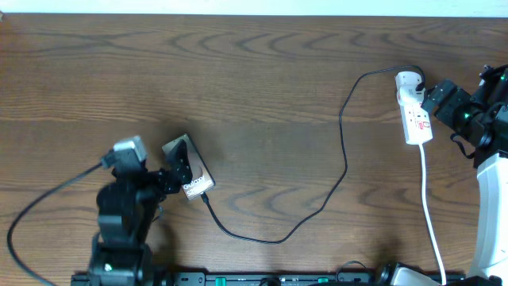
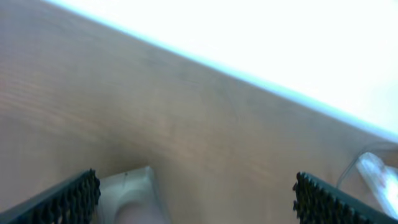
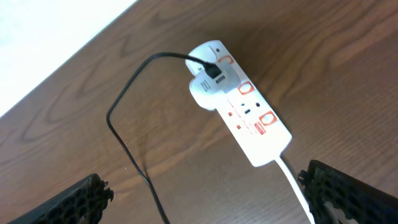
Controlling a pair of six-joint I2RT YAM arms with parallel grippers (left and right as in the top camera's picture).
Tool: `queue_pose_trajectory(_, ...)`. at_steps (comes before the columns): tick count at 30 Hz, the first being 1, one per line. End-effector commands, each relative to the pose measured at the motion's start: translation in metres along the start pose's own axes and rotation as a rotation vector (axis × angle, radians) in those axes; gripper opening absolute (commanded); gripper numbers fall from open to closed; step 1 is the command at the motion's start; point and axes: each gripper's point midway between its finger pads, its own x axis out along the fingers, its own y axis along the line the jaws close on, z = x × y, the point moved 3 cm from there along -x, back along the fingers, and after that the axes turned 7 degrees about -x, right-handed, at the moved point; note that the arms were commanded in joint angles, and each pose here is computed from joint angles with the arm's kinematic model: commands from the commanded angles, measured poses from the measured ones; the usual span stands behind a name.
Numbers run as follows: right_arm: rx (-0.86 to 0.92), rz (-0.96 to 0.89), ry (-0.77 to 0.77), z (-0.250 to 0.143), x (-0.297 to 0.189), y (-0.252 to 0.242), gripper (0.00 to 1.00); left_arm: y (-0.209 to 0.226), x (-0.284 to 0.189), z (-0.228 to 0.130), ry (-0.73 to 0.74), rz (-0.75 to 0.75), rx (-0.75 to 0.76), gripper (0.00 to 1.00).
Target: Plug charger to phone and switch on socket
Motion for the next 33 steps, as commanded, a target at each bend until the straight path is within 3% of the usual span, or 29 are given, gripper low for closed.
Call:
queue_pose_trajectory(1,0.010,-0.002,-0.007,0.001,-0.002,0.001,0.99,0.007,-0.005,0.000,-0.168,-0.043,0.049,0.98)
queue_pose_trajectory(7,0.010,-0.002,-0.007,0.001,-0.002,0.001,0.99,0.012,-0.014,-0.009,-0.355,-0.127,0.184,0.98)
queue_pose_trajectory(13,0.010,-0.002,-0.007,0.001,-0.002,0.001,0.99,0.025,-0.015,-0.031,-0.277,-0.064,0.312,0.98)
queue_pose_trajectory(16,0.010,-0.002,-0.007,0.001,-0.002,0.001,0.99,0.045,-0.009,-0.057,-0.141,0.007,0.303,0.98)
queue_pose_trajectory(33,0.010,-0.002,-0.007,0.001,-0.002,0.001,0.99,0.046,-0.009,-0.057,-0.142,0.009,0.303,0.98)
